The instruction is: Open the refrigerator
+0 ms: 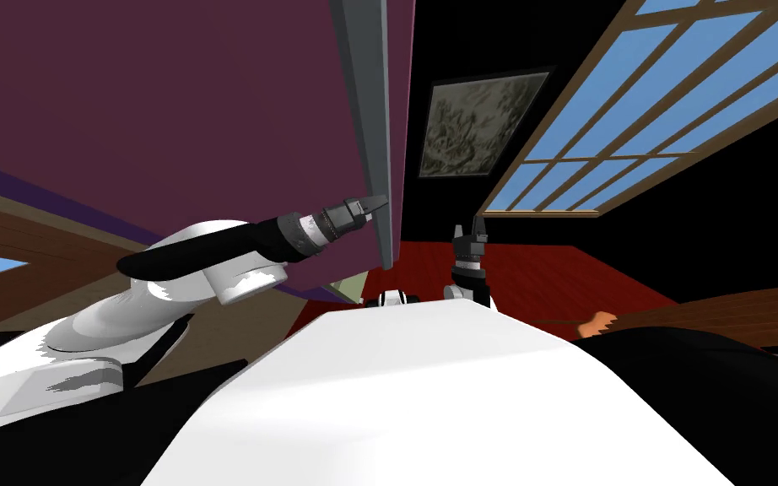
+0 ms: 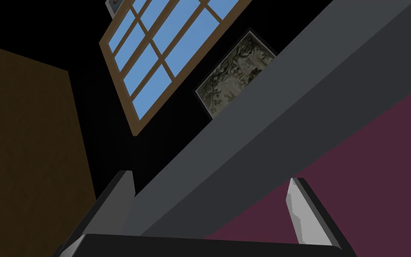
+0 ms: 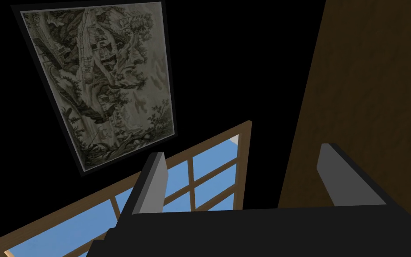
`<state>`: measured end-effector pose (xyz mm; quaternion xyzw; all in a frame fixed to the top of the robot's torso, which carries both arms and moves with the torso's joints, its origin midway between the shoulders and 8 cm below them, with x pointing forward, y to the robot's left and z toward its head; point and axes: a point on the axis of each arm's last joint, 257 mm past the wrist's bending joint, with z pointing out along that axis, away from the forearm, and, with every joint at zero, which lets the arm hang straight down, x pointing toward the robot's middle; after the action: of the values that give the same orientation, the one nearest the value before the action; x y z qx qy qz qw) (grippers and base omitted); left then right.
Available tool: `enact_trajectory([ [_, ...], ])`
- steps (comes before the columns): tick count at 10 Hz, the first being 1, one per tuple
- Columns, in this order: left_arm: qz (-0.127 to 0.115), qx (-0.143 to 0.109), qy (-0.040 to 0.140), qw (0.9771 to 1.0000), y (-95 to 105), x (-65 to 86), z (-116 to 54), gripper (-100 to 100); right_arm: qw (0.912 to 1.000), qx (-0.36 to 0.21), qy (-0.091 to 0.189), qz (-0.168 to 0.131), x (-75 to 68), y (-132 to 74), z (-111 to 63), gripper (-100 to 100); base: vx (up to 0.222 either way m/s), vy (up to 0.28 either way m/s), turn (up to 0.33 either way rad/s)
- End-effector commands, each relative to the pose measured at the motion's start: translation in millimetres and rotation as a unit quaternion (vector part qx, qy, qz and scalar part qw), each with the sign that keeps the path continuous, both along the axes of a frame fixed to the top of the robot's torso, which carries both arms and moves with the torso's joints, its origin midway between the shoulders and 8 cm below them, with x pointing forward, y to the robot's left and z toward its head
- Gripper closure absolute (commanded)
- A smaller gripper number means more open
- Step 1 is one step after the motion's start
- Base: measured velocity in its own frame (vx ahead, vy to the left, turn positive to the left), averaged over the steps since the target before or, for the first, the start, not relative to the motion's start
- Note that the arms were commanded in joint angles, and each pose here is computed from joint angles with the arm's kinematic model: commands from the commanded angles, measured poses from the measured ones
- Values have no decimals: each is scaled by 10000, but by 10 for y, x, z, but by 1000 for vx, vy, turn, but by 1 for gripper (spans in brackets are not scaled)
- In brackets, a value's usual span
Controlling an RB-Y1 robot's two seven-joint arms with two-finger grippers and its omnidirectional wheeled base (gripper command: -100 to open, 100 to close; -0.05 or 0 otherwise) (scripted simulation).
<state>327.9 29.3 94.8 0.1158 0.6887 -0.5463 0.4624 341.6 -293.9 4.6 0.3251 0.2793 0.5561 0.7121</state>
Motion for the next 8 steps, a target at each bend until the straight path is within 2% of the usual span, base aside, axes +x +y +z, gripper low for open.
enact_trajectory([
  [1, -8, -2, -7, 10000, 9, -23, 198, -100, 10000, 0, 0, 0, 0, 0, 0, 0, 9, -2, 20],
  [2, -8, -1, -18, 10000, 3, -7, 145, -100, 10000, 0, 0, 0, 0, 0, 0, 0, 11, -1, 1],
  [3, 11, -2, -19, 10000, 11, 5, 158, 0, 10000, 0, 0, 0, 0, 0, 0, 0, 11, 0, -2],
  [8, 27, 4, -13, 10000, 18, 18, 152, 0, 10000, 0, 0, 0, 0, 0, 0, 0, 1, 0, 0],
])
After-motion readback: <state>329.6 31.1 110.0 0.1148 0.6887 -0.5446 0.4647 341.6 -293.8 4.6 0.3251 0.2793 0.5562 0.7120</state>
